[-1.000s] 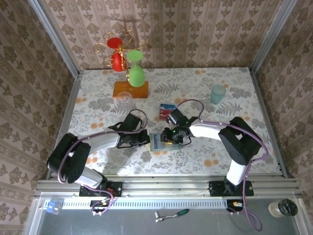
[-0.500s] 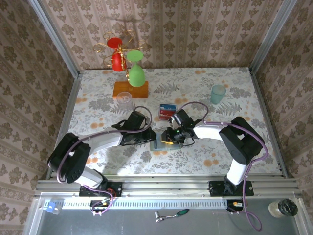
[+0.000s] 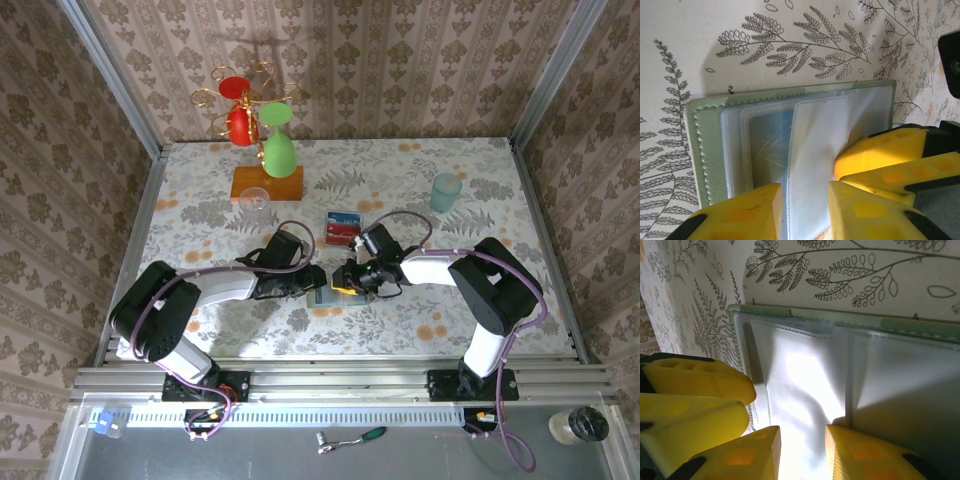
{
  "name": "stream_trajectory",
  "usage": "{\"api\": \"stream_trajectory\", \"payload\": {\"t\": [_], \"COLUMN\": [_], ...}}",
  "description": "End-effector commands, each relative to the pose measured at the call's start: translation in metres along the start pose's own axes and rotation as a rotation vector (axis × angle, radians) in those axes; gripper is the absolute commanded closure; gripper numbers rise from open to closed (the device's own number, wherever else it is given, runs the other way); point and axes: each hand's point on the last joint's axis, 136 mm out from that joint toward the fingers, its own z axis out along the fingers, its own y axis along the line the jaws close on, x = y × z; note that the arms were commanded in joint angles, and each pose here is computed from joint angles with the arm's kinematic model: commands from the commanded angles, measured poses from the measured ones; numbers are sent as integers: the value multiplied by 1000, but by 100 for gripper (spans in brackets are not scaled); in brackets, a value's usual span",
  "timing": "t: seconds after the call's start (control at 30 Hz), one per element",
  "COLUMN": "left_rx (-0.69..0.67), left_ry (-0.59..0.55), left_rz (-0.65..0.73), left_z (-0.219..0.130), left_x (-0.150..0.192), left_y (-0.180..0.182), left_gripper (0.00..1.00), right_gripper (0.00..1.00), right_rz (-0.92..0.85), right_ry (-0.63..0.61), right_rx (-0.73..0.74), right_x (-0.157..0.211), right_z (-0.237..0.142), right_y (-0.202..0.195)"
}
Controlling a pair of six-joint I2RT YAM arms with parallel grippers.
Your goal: Take the credit cards out of the card holder
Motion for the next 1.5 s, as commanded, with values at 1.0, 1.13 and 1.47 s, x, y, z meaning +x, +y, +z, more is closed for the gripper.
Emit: {"api": "stream_trajectory", "payload": {"t": [1.0,1.13,1.47], "left_rx": [19,16,-60], "left_ry": [31,22,2], "left_rz": [-19,-17,-14], "left_z": [11,8,-2], "left_x": [6,5,3], "left_y": [-2,-4,5], "left_gripper": [74,74,66], "right_gripper": [70,70,70], "right_rz": [43,45,54], "right_ry": [26,26,27], "right_rx": [-38,-37,-39], "right_x": [7,7,7], "right_z": [3,4,5], "right_y": [-8,-10,-14]}}
